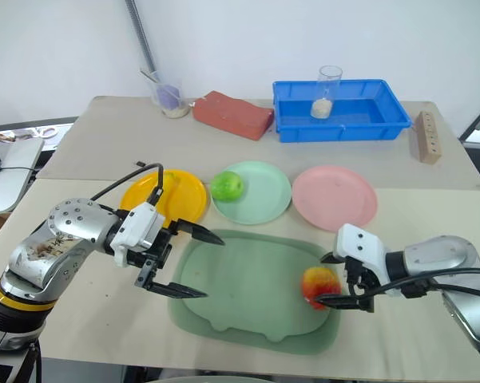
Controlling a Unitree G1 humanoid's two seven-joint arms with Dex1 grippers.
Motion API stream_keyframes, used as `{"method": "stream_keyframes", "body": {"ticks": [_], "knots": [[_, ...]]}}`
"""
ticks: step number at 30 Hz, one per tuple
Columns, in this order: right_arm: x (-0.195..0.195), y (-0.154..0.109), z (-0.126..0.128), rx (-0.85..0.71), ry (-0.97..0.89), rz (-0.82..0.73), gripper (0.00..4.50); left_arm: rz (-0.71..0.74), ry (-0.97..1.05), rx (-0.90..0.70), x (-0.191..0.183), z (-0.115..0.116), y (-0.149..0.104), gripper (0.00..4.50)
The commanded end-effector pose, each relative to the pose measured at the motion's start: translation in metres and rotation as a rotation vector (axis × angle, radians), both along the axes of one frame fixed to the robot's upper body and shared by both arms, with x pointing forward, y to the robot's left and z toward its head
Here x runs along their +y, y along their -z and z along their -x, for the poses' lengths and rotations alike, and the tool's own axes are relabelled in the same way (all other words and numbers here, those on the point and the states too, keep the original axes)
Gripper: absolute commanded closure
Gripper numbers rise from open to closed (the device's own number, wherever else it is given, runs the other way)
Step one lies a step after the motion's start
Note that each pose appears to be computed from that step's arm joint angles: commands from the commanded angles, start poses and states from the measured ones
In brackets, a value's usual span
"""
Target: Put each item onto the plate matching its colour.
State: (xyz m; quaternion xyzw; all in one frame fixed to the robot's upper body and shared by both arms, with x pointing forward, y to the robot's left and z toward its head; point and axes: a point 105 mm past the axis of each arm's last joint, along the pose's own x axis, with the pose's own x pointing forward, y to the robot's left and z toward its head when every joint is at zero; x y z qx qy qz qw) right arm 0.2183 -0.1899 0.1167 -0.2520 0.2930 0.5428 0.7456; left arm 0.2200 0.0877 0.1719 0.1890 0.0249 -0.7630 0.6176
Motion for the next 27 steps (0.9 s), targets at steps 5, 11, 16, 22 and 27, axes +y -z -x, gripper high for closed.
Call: {"method": "stream_keyframes", "body": {"ticks": [5, 11, 16, 22, 27], "knots": [[0.001, 0.002, -0.004, -0.04, -0.041, 0.015, 0.87, 0.019, 0.013, -0.033, -0.001, 0.005, -0.004, 0.0], [0.001, -0.006, -0.003, -0.02, -0.067, -0.016, 1.54, 0.023, -0.009, -0.036, 0.001, 0.003, -0.003, 0.0], [-0.008, -0.045, -0.042, -0.098, 0.138, -0.214, 1.54, 0.092, -0.168, -0.034, 0.002, -0.026, -0.014, 0.0], [-0.054, -0.08, -0.129, -0.365, 0.574, -0.283, 1.54, 0.29, -0.394, 0.001, -0.007, -0.073, -0.045, 0.0], [-0.057, -0.067, -0.157, -0.394, 0.655, -0.215, 1.54, 0.305, -0.387, -0.015, -0.021, -0.077, -0.046, 0.0]]}}
